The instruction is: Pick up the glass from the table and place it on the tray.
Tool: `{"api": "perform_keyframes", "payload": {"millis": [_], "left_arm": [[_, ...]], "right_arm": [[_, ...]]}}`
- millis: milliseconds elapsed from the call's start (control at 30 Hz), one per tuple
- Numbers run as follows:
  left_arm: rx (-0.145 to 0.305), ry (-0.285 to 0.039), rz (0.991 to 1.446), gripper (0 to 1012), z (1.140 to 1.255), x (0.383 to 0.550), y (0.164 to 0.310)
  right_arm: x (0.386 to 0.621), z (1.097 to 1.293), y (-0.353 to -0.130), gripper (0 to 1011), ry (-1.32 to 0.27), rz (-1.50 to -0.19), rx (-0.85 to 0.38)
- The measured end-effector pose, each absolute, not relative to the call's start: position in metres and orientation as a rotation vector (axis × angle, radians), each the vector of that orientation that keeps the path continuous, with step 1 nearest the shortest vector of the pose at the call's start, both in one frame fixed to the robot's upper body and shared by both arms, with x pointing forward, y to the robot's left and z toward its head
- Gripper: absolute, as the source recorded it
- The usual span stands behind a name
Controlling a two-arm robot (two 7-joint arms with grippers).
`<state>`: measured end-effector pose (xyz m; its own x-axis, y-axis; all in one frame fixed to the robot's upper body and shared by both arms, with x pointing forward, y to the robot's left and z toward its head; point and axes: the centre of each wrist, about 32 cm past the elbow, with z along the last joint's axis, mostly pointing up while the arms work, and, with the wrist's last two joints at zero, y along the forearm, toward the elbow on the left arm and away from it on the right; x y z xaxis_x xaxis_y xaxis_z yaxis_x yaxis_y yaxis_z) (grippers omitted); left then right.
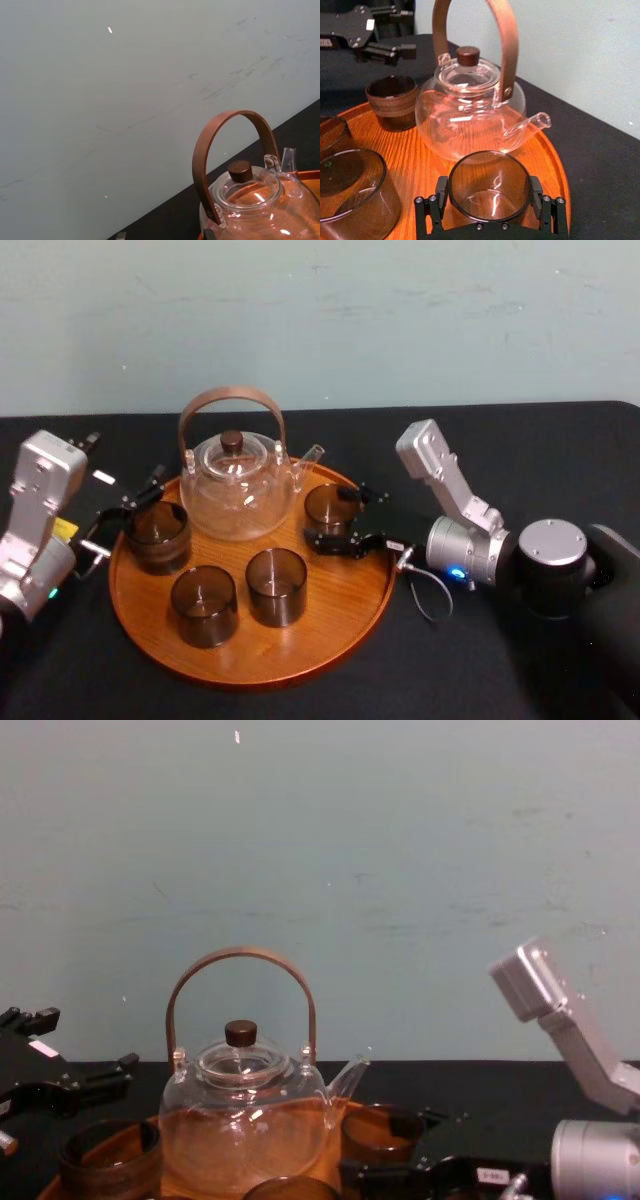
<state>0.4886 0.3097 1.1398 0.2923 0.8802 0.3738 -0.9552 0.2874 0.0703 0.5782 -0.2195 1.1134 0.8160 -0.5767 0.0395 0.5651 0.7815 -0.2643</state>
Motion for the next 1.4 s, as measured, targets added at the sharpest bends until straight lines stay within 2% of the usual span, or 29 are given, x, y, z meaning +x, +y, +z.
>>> {"api": "perform_keyframes", "payload": {"millis": [67,333,533,733,967,1400], "left_arm": [[0.304,-0.285,1.248,1001,1.14,0.489,0.31],[0.304,-0.285,1.248,1001,1.14,0.489,0.31],[0.304,-0.285,1.248,1001,1.14,0.489,0.31],[0.304,-0.285,1.248,1001,1.14,0.489,0.31],[0.305,-0.285,1.248,1001,1.14,0.489,0.31],[0.304,-0.285,1.248,1001,1.14,0.489,0.31]], "right_arm": [[0.579,1.112,-0.218,1002,0.044,-0.609,-0.273],[0.577,1.117,-0.223,1002,0.053,-0.594,-0.249],[0.569,1.131,-0.227,1002,0.021,-0.597,-0.226],[0.551,1.145,-0.232,1002,-0.021,-0.611,-0.209],[0.533,1.152,-0.239,1002,-0.042,-0.628,-0.2],[0.5,1.148,-0.276,1002,-0.041,-0.793,-0.198]]}}
